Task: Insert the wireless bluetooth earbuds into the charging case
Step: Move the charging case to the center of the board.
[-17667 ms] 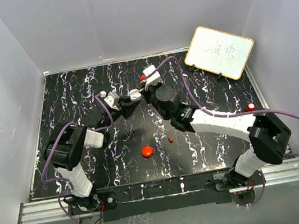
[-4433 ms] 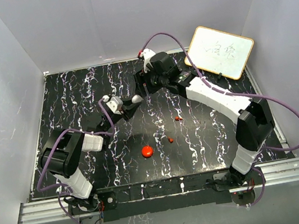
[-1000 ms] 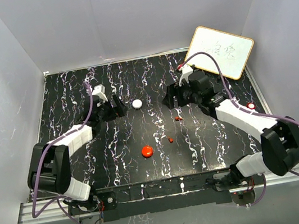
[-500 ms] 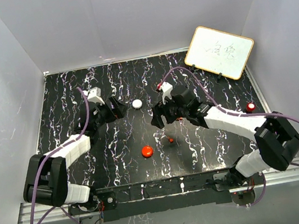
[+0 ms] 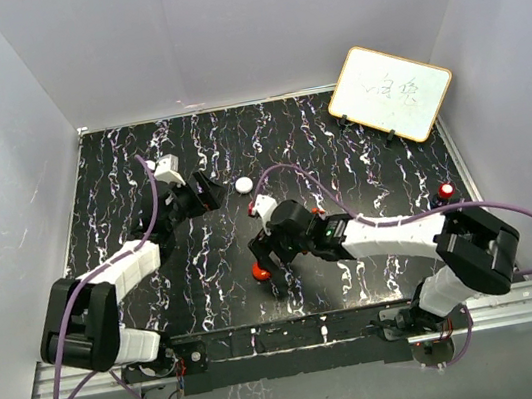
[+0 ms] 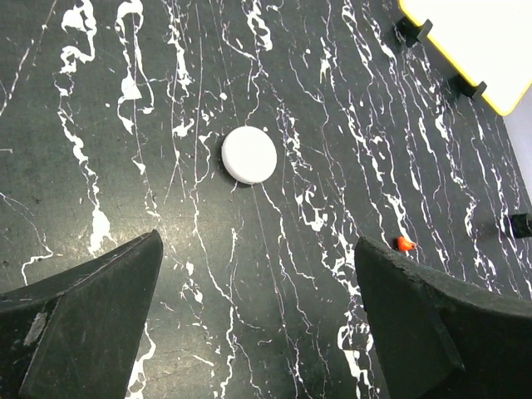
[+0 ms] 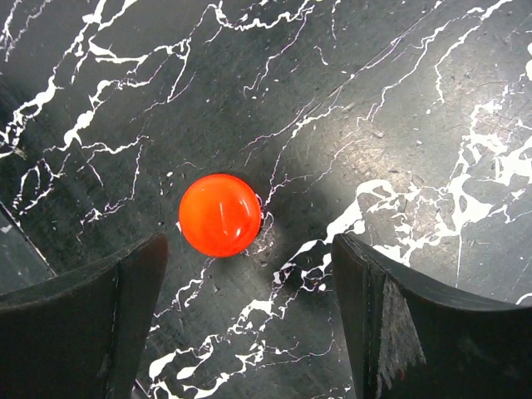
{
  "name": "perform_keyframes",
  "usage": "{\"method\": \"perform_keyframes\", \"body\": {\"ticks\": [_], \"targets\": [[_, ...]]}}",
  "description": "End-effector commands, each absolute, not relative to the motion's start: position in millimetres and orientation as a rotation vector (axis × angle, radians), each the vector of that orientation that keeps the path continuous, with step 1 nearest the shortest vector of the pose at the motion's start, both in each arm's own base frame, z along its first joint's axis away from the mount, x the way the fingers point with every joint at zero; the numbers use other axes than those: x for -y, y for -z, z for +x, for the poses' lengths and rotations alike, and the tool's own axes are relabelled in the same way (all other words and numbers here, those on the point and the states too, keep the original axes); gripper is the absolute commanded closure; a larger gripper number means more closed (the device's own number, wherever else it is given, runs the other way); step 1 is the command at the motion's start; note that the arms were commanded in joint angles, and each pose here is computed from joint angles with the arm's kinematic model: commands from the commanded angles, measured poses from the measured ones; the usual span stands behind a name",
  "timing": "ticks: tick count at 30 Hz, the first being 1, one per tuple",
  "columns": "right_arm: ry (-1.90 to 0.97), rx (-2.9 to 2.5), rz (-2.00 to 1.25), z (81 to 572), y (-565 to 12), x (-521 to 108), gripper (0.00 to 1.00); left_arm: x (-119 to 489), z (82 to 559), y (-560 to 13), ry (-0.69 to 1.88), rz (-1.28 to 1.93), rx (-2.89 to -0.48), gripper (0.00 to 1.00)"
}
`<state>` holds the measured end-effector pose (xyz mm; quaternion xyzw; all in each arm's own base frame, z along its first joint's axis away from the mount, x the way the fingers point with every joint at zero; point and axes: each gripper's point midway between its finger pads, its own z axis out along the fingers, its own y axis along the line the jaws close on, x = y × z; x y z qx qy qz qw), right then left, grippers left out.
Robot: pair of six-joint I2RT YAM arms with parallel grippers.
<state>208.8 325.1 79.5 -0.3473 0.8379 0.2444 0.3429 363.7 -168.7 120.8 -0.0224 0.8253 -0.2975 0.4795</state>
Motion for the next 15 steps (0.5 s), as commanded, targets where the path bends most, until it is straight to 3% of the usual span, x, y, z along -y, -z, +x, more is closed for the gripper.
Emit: {"method": "perform_keyframes", "body": {"ticks": [1, 15], "targets": [[-0.565, -2.110, -0.928, 210.0, -81.2, -334.1, 0.21, 162.1, 365.9, -145.4, 0.693, -0.055, -1.941, 0.01], [-0.426, -2.116, -1.038, 196.1, -46.2, -348.7, 0.20, 162.1, 368.1, -144.8, 0.686, -0.048, -1.946, 0.01]]}}
